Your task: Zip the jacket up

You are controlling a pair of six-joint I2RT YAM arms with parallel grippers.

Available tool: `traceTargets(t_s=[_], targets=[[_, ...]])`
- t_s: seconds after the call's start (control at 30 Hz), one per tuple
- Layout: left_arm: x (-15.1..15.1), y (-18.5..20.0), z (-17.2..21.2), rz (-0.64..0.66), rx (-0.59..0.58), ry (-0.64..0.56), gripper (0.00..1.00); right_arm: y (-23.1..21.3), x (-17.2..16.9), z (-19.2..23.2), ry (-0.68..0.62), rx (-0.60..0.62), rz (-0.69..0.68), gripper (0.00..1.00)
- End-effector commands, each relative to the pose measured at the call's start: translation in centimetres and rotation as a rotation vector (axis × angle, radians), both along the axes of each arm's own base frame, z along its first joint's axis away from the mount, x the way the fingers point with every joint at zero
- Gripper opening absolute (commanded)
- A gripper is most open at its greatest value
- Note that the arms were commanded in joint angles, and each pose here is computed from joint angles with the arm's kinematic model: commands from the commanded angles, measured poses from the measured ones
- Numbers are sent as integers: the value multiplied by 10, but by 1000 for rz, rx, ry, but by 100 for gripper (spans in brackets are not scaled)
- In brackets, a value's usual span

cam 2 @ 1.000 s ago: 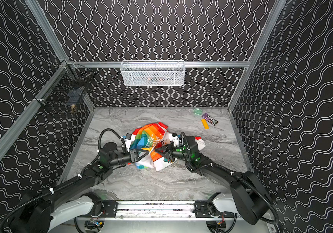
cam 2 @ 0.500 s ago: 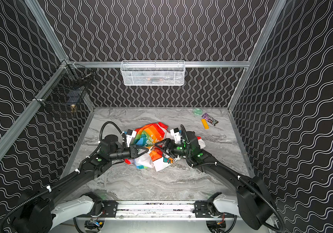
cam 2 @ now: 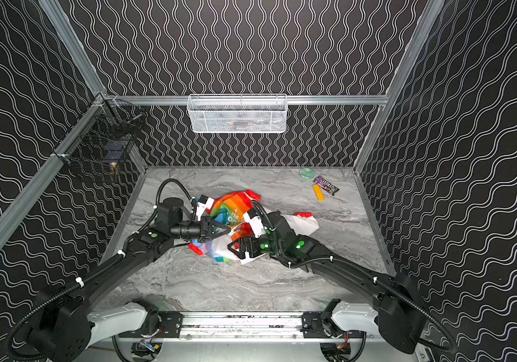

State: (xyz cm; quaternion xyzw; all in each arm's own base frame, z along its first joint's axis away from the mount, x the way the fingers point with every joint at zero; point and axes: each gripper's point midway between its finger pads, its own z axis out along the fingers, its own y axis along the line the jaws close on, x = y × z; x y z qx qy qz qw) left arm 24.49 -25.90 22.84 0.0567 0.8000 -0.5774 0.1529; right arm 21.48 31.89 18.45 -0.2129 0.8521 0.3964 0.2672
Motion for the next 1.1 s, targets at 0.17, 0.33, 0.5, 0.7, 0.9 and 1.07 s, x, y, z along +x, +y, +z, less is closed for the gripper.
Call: traceTargets(t_s=[0.17,0.33,0.5,0.7,0.9,1.07], targets=[[-8,1,3,-37,-7,22,0,-20,28,-19,-110,-156,-143,96],[-7,1,2,-31,-7,30,0,-12,25,-16,-120,-131,-94,57],[-2,2,-4,2,-14,62,0,-2,20,-12,-106,-80,-54,23],[4,4,-14,70,-42,93,23,5,15,-7,-88,-38,-24,0],[9,8,-14,129,-68,82,39,8,10,-2,-83,-18,-4,0],[12,9,-13,152,-86,81,35,9,7,1,-85,-10,7,0]])
